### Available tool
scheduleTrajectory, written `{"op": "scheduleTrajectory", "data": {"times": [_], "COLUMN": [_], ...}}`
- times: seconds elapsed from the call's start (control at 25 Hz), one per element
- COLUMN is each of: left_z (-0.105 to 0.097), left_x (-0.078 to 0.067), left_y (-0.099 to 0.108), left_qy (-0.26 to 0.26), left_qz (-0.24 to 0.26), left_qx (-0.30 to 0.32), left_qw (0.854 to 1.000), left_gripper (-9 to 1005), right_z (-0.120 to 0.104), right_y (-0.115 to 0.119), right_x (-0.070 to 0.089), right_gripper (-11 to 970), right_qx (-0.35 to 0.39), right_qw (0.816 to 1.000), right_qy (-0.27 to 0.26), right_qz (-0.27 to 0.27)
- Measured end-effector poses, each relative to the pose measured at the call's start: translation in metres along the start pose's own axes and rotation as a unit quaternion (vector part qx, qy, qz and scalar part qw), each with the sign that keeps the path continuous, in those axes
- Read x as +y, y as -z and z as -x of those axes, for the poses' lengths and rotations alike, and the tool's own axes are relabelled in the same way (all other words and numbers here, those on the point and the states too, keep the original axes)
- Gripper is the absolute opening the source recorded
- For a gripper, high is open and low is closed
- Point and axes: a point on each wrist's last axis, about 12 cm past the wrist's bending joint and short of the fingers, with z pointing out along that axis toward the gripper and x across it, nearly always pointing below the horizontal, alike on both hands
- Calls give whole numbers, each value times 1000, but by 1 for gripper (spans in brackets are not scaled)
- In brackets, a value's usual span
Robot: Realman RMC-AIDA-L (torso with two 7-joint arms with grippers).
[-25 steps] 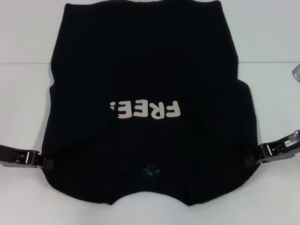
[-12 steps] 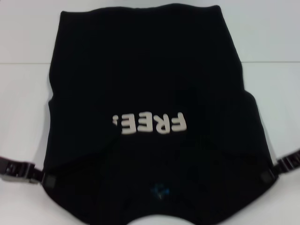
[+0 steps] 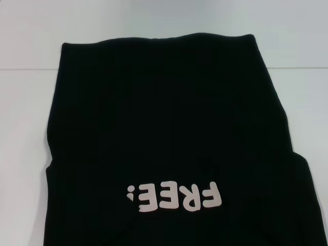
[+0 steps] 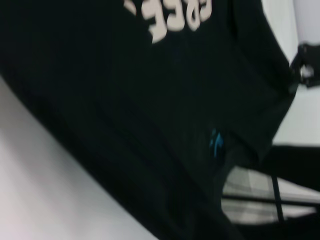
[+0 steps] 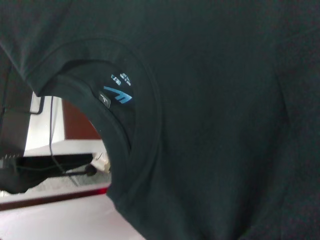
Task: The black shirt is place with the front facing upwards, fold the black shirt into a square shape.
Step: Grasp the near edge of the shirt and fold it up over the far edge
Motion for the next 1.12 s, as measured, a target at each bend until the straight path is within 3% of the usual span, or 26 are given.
{"op": "scheduleTrajectory", "data": {"times": [0.24, 0.48, 0.56, 0.6, 0.8, 0.92, 0.96, 1.04, 1.12], "left_z": [12, 44, 62, 62, 78, 78, 78, 77, 77], "left_x": [-3, -7, -3, -3, 15, 28, 28, 35, 38], "left_y": [-3, 28, 44, 44, 62, 55, 55, 43, 39], "left_qy": [-17, -7, 18, 18, 55, 71, 71, 79, 82], "left_qz": [-5, 7, 25, 25, 50, 36, 36, 27, 26], "left_qx": [-22, -159, -247, -247, -399, -472, -472, -514, -531], "left_qw": [1000, 987, 969, 969, 914, 878, 878, 854, 843], "left_gripper": [60, 62, 62, 62, 64, 65, 65, 66, 66], "right_z": [4, 16, 22, 25, 43, 54, 60, 64, 69], "right_y": [-6, 27, 39, 44, 58, 53, 45, 41, 34], "right_x": [-2, -17, -22, -24, -36, -43, -46, -47, -49], "right_gripper": [104, 117, 121, 123, 133, 140, 142, 146, 150], "right_qx": [-34, -194, -259, -287, -437, -498, -521, -530, -545], "right_qw": [999, 980, 963, 955, 892, 858, 844, 838, 826], "right_qy": [1, -48, -67, -75, -110, -118, -116, -114, -113], "right_qz": [2, -17, -22, -24, -35, -49, -61, -69, -87]}}
